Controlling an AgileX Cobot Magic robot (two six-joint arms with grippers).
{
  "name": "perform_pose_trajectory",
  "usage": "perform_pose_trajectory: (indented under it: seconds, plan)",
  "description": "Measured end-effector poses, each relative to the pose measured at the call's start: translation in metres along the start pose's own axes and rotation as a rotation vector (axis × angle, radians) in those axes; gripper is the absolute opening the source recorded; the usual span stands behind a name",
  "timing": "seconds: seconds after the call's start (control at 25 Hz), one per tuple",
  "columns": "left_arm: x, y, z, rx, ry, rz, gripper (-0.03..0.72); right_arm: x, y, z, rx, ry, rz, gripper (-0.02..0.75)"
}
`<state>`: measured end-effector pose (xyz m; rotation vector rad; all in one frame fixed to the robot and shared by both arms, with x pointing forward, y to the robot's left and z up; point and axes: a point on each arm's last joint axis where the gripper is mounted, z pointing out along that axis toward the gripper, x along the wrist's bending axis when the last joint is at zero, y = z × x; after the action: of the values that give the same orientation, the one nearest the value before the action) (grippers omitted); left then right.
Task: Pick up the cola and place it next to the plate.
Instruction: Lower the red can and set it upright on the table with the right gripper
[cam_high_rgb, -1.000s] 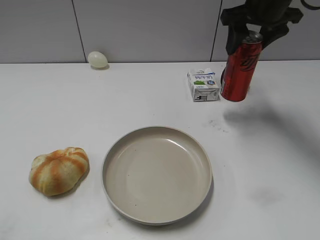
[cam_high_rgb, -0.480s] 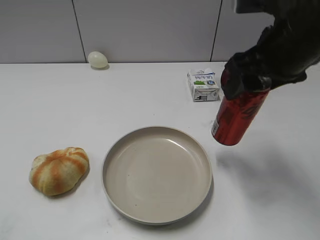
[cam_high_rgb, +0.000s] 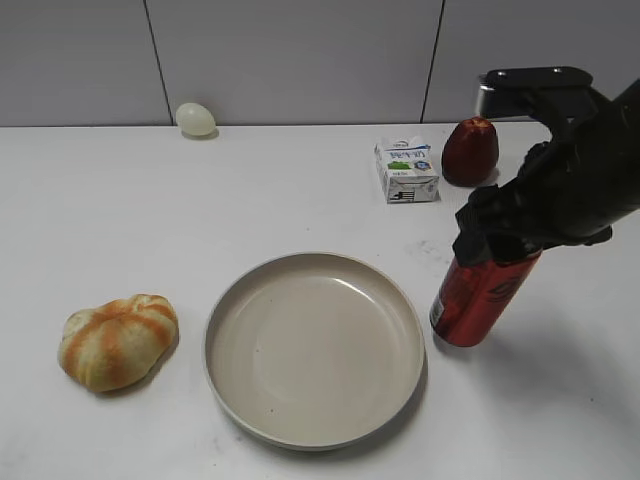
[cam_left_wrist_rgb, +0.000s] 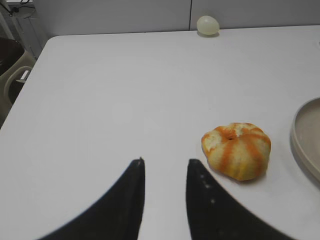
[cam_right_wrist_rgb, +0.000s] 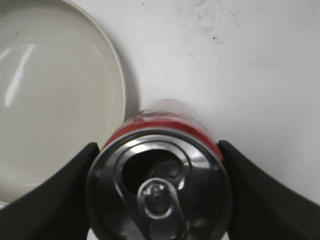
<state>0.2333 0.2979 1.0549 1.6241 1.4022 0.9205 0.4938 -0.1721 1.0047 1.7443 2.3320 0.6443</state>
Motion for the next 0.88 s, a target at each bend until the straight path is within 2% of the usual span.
perform_pose_trajectory:
  seconds: [0.28, 0.48, 0.76, 0.88]
  plan:
    - [0.0, 0.0, 0.0, 0.0, 0.0, 0.0, 0.23, -0.001, 0.0, 0.02, 0.044, -0.004, -0.014, 0.531]
    - [0.0, 0.0, 0.0, 0.0, 0.0, 0.0, 0.23, 0.0, 0.003, 0.021, 0.06, -0.003, -0.014, 0.639]
    - [0.0, 0.0, 0.0, 0.0, 0.0, 0.0, 0.23, 0.007, 0.043, -0.001, -0.024, 0.006, -0.027, 0.661]
    - [0.0, 0.0, 0.0, 0.0, 0.0, 0.0, 0.23, 0.002, 0.068, -0.004, -0.002, -0.01, -0.012, 0.66]
